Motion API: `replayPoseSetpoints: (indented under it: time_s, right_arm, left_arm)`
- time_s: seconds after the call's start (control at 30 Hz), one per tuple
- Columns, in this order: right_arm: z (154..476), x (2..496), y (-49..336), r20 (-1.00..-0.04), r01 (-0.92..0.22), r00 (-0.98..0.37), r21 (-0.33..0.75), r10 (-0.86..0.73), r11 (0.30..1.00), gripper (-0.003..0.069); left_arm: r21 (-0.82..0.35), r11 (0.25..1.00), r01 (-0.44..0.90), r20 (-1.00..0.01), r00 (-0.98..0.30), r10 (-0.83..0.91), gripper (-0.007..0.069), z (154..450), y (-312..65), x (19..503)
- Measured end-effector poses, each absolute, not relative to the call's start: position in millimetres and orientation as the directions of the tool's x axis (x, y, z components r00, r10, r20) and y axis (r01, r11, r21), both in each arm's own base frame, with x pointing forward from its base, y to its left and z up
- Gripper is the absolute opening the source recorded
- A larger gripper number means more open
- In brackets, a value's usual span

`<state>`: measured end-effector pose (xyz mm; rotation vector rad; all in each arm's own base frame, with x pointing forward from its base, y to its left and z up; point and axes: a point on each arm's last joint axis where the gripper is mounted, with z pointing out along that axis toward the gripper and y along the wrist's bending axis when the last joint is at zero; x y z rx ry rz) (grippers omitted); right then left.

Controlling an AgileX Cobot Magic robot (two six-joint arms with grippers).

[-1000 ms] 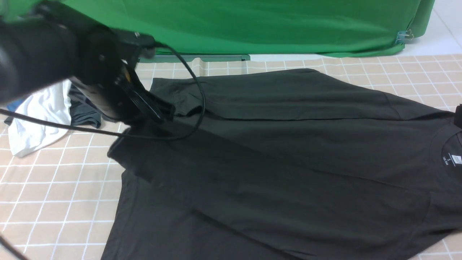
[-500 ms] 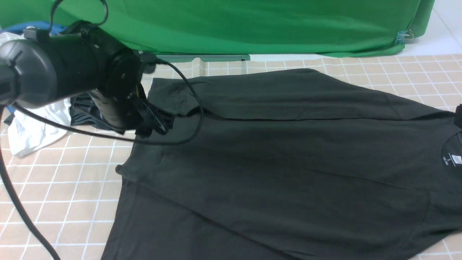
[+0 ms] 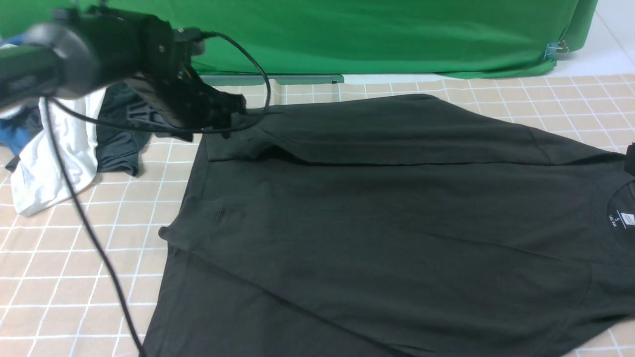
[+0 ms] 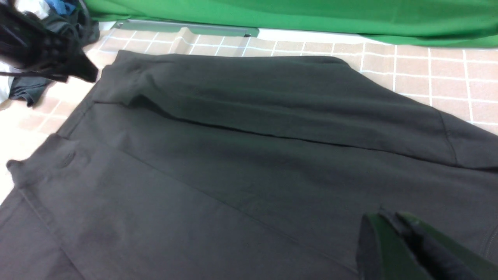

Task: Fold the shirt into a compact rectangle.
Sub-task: 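Grab the top left corner of the dark shirt with the left gripper, then fold the left side of the dark shirt inward over its body with the left gripper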

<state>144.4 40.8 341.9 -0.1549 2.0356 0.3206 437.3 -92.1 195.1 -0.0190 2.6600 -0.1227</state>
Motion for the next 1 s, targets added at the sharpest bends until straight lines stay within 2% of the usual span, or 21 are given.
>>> replayPoseSetpoints:
  time_s: [0.2, 0.43, 0.53, 0.6, 0.63, 0.73, 0.77, 0.9, 1.0]
  right_arm:
    - [342, 144, 41, -0.887, -0.255, -0.462, 0.141, 0.007, 0.957, 0.0071]
    - [342, 144, 41, -0.887, -0.255, -0.462, 0.141, 0.007, 0.957, 0.0071]
    - [342, 144, 41, -0.887, -0.255, -0.462, 0.141, 0.007, 0.957, 0.0071]
    - [342, 144, 41, -0.887, -0.255, -0.462, 0.141, 0.007, 0.957, 0.0075]
    - [342, 144, 41, -0.887, -0.255, -0.462, 0.141, 0.007, 0.957, 0.0075]
    - [342, 144, 41, -0.887, -0.255, -0.462, 0.141, 0.007, 0.957, 0.0082]
    - [342, 144, 41, -0.887, -0.255, -0.462, 0.141, 0.007, 0.957, 0.0085]
    - [342, 144, 41, -0.887, -0.255, -0.462, 0.141, 0.007, 0.957, 0.009]
    - [342, 144, 41, -0.887, -0.255, -0.462, 0.141, 0.007, 0.957, 0.009]
  left_arm:
    - [-0.082, 0.997, 0.004, -0.423, -0.905, -0.031, 0.0414, 164, -96, 454]
    - [-0.081, 0.997, 0.006, -0.429, -0.903, -0.03, 0.0412, 151, -97, 463]
    - [-0.08, 0.997, 0.008, -0.437, -0.899, -0.028, 0.039, 151, -97, 464]
    - [-0.074, 0.997, 0.016, -0.44, -0.898, -0.018, 0.0302, 149, -97, 465]
    - [-0.074, 0.997, 0.018, -0.442, -0.897, -0.017, 0.0283, 149, -97, 465]
    - [-0.07, 0.997, 0.034, -0.453, -0.892, -0.001, 0.0103, 149, -98, 467]
    - [-0.068, 0.997, 0.042, -0.454, -0.891, 0.007, 0.0064, 149, -98, 467]
    - [-0.049, 0.997, 0.054, -0.448, -0.894, 0.027, 0.0051, 155, -96, 465]
    - [-0.036, 0.998, 0.058, -0.44, -0.897, 0.036, 0.0051, 173, -95, 461]
